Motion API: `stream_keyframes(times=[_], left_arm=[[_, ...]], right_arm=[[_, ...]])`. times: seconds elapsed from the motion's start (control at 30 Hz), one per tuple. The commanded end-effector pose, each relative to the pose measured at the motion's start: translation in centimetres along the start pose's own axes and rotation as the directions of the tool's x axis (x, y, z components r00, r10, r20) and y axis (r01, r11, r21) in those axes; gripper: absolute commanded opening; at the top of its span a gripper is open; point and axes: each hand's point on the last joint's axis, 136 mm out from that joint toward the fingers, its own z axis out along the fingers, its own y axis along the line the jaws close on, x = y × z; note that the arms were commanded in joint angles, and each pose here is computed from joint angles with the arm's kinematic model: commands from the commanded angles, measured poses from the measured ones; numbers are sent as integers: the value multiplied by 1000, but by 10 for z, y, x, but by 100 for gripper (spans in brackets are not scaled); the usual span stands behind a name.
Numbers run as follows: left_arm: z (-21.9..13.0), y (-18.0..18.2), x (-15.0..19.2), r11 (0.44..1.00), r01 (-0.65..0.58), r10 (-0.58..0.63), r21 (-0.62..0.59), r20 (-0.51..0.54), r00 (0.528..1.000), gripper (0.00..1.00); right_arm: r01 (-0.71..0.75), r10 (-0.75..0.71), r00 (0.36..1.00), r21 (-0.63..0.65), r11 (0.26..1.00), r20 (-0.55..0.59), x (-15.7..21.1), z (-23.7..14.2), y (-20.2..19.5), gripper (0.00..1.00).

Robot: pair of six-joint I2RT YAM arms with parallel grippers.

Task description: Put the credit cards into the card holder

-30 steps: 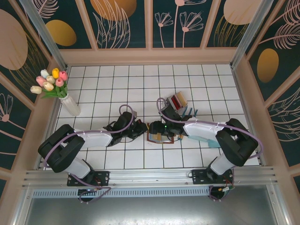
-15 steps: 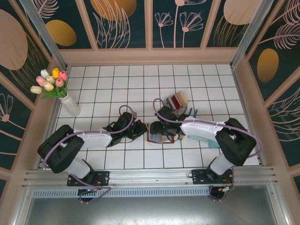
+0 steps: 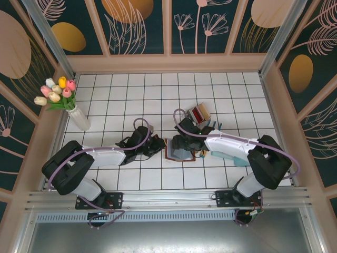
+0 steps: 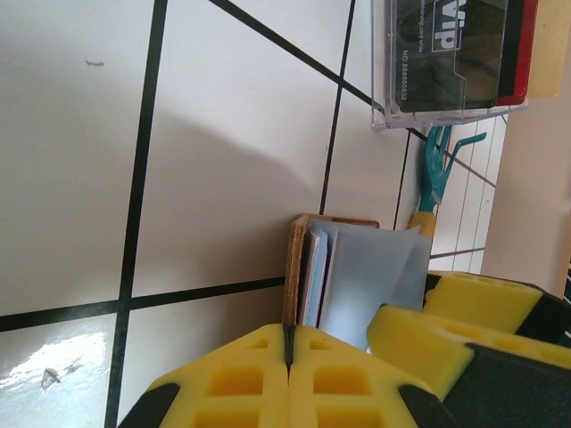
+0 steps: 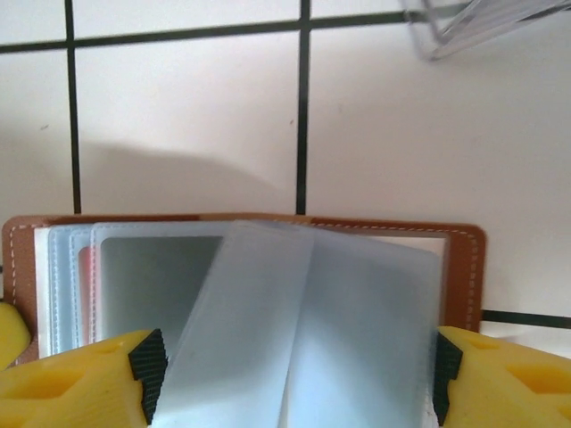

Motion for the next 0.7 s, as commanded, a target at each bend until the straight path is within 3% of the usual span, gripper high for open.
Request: stream_keyframes(times=[0.0,0.17,0.3,0.43,0.57,0.67], left_arm=[[1,10,2,1000,4,-4,-25,5,1000,0],[4,26,0,996,0,2,-91,18,1000,0],[7,39,1,990,-1,3,-138,18,1000,0],[8,49,1,982,-11,14,-190,14,1000,1],[4,60,0,965,-40,45,-260,13,999,9],[-1,54,-4,964,-66,75,-258,23,997,25]], right_arm=[[14,-18,999,71,997,48,-15,-15,-9,82],[52,-53,998,41,998,36,-15,-16,-2,83],[50,-50,999,-97,994,-4,-6,-10,18,81],[19,-17,999,-55,998,35,-14,-14,11,80],[12,-11,993,-11,1000,117,-35,-30,1,78],[-26,28,988,-14,1000,152,-55,-42,-15,73]])
